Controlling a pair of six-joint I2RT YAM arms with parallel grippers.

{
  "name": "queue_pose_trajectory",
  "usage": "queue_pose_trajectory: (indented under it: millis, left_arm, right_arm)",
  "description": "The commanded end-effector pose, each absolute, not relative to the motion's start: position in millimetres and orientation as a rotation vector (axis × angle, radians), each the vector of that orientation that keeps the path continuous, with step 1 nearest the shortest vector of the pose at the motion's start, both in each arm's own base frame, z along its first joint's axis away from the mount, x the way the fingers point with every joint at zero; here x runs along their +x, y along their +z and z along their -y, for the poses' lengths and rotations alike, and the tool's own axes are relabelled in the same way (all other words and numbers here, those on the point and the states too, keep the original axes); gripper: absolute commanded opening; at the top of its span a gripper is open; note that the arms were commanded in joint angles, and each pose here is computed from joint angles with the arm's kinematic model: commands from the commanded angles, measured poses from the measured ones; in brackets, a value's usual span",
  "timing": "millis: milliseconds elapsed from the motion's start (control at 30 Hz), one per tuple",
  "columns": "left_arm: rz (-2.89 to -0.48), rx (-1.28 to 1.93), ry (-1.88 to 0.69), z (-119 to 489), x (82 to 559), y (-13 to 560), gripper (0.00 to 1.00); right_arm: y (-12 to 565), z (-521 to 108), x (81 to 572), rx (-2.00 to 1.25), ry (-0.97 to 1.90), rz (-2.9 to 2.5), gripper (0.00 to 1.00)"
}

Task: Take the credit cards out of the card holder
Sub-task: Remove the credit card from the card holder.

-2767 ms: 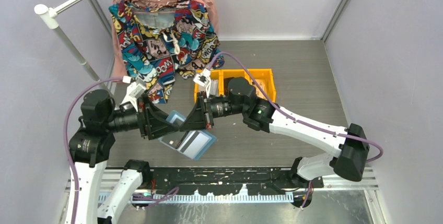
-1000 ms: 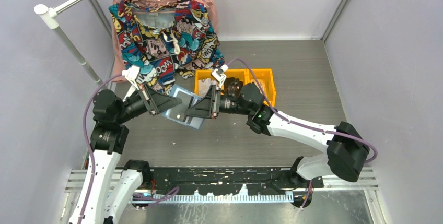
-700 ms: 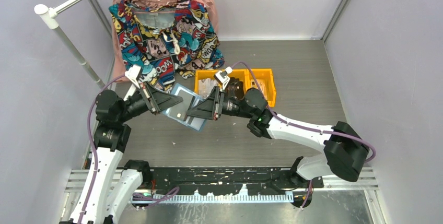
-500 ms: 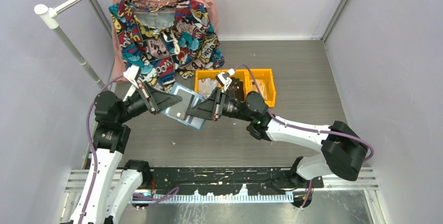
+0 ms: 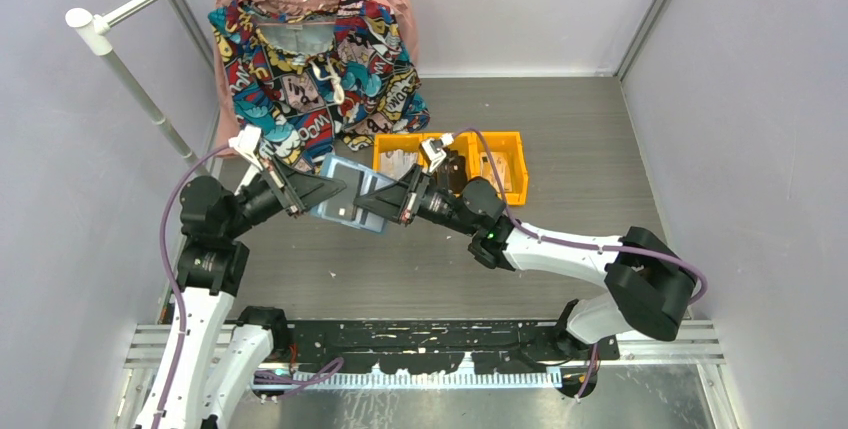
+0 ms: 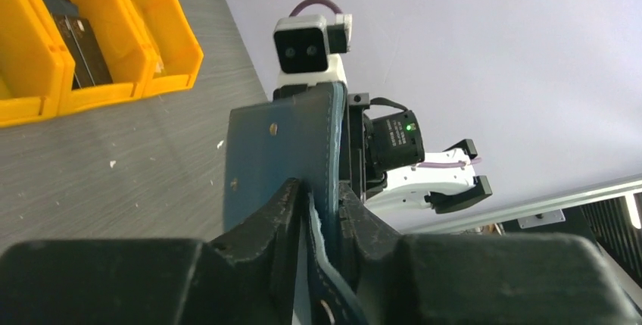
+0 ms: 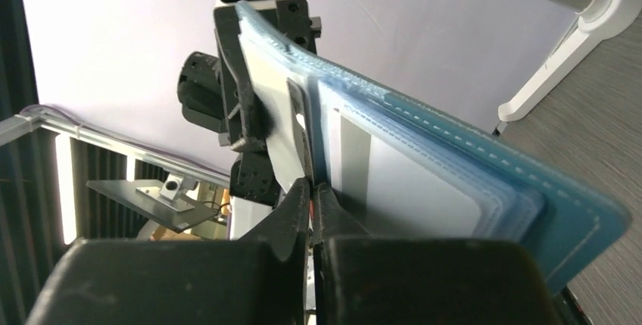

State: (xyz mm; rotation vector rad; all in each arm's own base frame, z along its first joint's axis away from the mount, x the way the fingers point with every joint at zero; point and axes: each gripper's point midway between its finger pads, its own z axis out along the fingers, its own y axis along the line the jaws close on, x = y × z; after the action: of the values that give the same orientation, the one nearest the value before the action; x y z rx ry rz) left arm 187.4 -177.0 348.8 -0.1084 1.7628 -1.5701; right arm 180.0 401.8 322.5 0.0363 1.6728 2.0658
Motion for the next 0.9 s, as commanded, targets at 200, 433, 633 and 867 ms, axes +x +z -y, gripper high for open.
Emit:
queue_pose_trajectory:
  millis: [200,433,633,867]
  left_arm:
    - [-1.874,0.008,-1.730,190.9,152.9,337.5,0.27]
    - [-1.845,0.021,-1.744,191.1,153.9,348.6,0.19]
    - [-1.837,-0.004,-1.728,189.8,160.2,347.7,0.09]
    - [-1.819,-0.016,-1.714,188.4,163.1,352.4,0.00]
  right_arm:
    - [363.5,-362.6,189.8,0.132,2.041,-1.407,0.01]
    - [341.5,-358.1,182.7,0.118,2.008,-1.481,0.01]
    - [342.6,-359.0,168.6,0.052,2.025,-1.502,0.01]
    - [342.0,-359.5,160.1,0.021,2.025,-1.518,0.01]
